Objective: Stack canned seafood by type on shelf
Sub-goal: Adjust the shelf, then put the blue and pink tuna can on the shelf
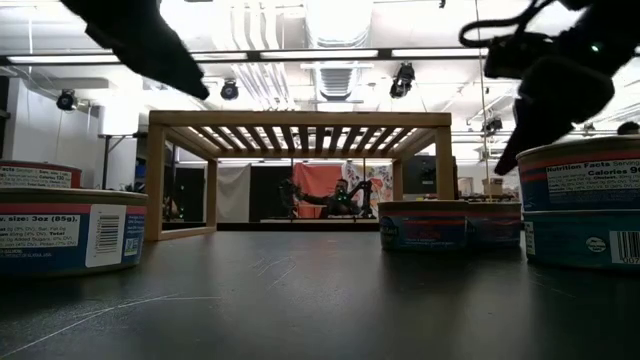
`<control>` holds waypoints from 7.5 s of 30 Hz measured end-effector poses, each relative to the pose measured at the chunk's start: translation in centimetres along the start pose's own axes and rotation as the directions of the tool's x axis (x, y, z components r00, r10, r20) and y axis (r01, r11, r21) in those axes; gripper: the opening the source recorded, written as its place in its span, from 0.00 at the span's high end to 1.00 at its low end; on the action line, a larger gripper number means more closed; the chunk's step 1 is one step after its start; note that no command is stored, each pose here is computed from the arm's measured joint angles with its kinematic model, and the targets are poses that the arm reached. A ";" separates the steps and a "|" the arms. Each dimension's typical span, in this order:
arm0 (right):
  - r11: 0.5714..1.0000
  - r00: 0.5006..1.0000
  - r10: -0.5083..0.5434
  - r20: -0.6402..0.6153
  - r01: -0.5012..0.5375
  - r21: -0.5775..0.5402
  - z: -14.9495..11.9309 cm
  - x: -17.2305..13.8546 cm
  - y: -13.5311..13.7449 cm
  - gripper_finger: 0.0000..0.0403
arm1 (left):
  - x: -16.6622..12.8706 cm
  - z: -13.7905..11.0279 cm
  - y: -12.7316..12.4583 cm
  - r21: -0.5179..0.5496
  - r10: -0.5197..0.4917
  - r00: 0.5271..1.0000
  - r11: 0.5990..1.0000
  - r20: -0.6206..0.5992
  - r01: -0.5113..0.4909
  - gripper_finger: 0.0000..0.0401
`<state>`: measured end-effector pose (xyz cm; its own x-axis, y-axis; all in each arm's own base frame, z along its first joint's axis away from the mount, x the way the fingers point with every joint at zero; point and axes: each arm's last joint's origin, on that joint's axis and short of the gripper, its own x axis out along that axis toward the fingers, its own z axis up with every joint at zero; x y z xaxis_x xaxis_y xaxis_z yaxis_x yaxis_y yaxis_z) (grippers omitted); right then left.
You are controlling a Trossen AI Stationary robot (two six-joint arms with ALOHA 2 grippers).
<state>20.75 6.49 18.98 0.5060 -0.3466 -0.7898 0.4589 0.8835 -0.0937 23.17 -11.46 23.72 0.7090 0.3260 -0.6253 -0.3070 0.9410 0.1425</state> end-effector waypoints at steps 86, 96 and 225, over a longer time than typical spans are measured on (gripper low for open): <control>0.995 0.984 0.098 0.148 -0.093 -0.041 1.9 0.2 0.7 0.97 | 4.2 -1.2 -4.8 0.168 -0.004 0.941 0.984 0.338 -0.056 1.00; 0.998 0.990 -0.005 -0.143 0.014 0.060 0.1 0.9 -1.6 0.97 | 4.3 -1.2 -4.8 0.173 0.038 0.933 0.979 0.358 -0.106 1.00; 0.131 0.807 -0.185 -0.560 -0.545 -0.828 7.4 4.4 1.9 0.43 | -0.1 0.2 -3.0 0.212 -0.002 0.932 0.974 0.363 -0.080 1.00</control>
<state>29.26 4.31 19.79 -0.0856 -0.2666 -0.9600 -0.8207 0.5651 -0.0837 24.18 -14.24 23.53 0.8918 0.3347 -0.3045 -0.2213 0.9096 0.3517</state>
